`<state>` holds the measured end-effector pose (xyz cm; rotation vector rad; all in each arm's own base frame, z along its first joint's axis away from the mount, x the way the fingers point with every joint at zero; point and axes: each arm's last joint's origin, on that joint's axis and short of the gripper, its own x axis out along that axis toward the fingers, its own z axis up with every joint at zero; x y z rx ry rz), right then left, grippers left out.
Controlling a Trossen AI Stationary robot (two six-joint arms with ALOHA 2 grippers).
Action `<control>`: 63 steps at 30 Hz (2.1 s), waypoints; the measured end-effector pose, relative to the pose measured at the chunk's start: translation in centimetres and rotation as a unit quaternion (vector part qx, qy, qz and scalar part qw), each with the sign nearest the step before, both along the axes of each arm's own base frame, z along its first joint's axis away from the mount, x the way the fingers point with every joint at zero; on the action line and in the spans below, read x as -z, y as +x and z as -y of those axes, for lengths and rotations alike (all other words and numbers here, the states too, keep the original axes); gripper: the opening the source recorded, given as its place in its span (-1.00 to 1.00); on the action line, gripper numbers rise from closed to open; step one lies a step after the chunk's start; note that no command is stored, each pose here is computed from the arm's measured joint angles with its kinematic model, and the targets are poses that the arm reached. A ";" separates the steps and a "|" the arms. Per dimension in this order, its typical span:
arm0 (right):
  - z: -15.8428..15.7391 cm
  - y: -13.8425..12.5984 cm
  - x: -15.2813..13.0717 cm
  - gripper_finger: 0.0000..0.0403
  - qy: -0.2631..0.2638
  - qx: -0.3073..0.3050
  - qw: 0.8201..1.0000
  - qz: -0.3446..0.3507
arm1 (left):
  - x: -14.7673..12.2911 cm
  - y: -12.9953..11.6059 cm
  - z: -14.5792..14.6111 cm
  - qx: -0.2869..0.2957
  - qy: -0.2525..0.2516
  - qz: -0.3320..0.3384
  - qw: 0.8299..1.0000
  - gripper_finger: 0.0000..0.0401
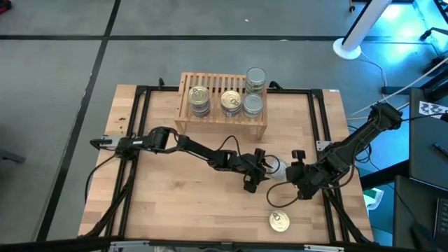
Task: Stack canned seafood by type on shelf
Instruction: Stack the green tuna can on top of the green tuna can on the shelf
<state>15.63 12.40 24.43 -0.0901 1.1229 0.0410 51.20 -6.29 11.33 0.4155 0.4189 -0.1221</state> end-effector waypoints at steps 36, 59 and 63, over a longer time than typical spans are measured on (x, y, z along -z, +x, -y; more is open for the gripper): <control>1.3 -1.2 7.4 -0.06 -0.093 -0.121 0.988 -0.004 | -0.2 0.1 -0.9 -0.011 -0.006 0.004 1.000 0.12; 1.5 -1.6 9.6 -0.27 -0.063 -0.126 0.990 0.020 | -0.2 0.1 -0.9 -0.014 -0.014 0.004 1.000 0.12; 1.6 -1.6 9.8 -0.27 -0.076 -0.121 0.989 0.023 | -0.2 0.1 -0.8 -0.013 -0.014 0.004 1.000 0.12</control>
